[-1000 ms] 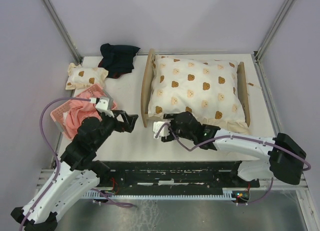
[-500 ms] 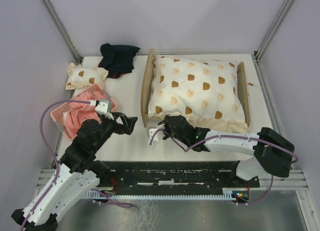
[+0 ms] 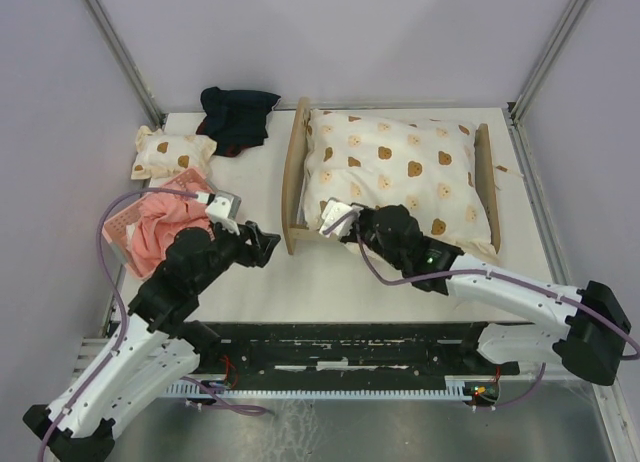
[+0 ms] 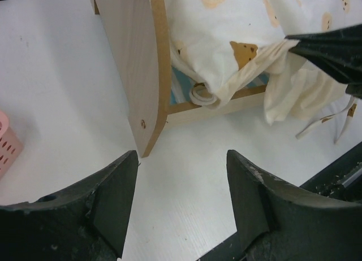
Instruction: Set up the pet bed
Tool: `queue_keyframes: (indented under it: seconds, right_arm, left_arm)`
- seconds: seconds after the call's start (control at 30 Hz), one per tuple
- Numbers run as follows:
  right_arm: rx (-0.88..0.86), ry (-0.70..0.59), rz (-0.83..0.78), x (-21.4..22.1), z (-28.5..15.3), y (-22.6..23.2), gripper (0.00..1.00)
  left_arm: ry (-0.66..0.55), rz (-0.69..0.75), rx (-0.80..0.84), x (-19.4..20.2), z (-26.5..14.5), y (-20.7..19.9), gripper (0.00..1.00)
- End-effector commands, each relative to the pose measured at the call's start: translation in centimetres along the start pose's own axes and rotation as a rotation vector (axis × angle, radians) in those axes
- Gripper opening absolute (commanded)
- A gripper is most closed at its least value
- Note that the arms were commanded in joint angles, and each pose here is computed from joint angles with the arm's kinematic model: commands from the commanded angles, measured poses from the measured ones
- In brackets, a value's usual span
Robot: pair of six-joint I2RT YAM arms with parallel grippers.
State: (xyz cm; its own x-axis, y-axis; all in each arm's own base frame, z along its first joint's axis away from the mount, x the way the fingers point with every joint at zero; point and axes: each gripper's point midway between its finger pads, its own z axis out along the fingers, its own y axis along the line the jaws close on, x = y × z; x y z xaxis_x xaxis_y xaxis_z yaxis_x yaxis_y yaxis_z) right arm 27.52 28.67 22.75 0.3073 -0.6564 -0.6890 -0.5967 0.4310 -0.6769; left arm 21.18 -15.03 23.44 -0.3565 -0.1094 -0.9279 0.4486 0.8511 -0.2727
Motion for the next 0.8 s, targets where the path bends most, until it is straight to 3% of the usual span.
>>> queue_keyframes:
  seconds: [0.0, 0.2, 0.4, 0.6, 0.77]
  right_arm:
    - [0.039, 0.001, 0.296, -0.3, -0.1, -3.0, 0.02]
    - [0.106, 0.017, 0.56, 1.9, 0.2, -6.4, 0.02]
    - [0.118, 0.058, 0.702, 3.8, 1.4, -7.8, 0.02]
    - [0.117, 0.066, 0.784, 4.8, 1.9, -8.6, 0.02]
    - [0.112, 0.076, 0.809, 5.7, 1.9, -8.7, 0.02]
  left_arm:
    - [-0.042, 0.066, 0.089, -3.4, 0.5, -2.2, 0.68]
    - [-0.01, 0.082, 0.104, -5.3, 2.4, -3.4, 0.52]
    - [0.036, 0.155, 0.079, -4.8, 5.2, -5.2, 0.49]
    - [0.069, 0.226, 0.099, -3.5, 7.7, -8.7, 0.53]
    - [0.09, 0.221, 0.075, -2.0, 10.1, -8.8, 0.62]
